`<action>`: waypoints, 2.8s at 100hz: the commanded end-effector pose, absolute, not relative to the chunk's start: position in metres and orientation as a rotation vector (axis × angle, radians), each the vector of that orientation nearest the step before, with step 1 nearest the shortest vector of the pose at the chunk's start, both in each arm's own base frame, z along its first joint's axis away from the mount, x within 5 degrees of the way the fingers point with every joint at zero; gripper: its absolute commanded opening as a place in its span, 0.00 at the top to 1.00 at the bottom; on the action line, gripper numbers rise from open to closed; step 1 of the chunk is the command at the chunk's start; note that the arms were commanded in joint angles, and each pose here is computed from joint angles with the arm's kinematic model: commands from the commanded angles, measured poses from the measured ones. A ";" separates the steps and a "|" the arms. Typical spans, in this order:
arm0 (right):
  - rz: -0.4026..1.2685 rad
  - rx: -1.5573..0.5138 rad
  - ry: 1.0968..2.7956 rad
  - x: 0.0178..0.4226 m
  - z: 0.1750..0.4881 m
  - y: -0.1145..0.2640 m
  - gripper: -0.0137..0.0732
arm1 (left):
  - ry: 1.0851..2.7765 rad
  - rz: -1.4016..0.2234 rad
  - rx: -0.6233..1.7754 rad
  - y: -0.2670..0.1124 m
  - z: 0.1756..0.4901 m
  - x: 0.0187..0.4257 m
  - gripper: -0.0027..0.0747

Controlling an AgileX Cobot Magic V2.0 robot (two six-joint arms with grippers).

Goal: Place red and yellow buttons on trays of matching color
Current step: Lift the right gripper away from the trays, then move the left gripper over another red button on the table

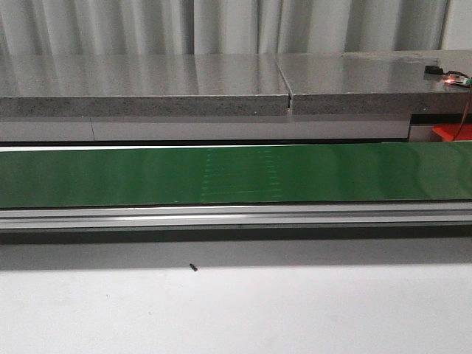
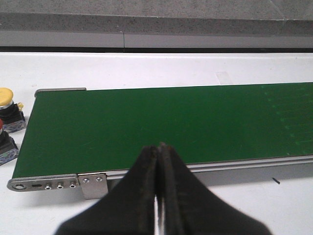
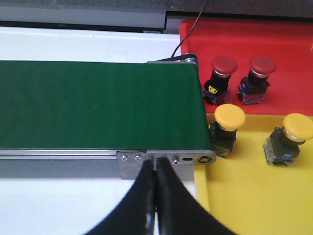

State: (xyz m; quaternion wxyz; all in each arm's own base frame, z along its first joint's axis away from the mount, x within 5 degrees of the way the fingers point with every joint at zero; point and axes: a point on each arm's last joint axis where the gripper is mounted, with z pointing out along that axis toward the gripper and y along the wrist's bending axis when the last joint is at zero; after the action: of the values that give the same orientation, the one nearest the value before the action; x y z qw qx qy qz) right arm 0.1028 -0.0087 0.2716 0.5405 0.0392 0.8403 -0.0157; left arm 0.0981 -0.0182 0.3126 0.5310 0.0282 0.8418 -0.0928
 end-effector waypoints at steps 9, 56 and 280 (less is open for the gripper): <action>-0.059 0.086 1.891 0.105 0.287 -0.010 0.92 | 1.907 -0.235 0.053 -0.018 0.328 0.100 0.99; -0.059 0.086 1.891 0.105 0.287 -0.010 0.92 | 1.907 -0.235 0.053 -0.018 0.328 0.100 0.99; -0.059 0.086 1.891 0.105 0.287 -0.010 0.92 | 2.495 -0.150 -0.712 0.117 0.317 0.260 0.23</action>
State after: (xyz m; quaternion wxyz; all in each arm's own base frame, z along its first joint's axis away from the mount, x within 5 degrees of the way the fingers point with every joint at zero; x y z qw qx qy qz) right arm 0.1023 -0.0088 0.2722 0.5427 0.0397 0.8388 -0.0165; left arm 0.2471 0.1113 0.3094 0.2684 -0.2577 0.9271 -0.0447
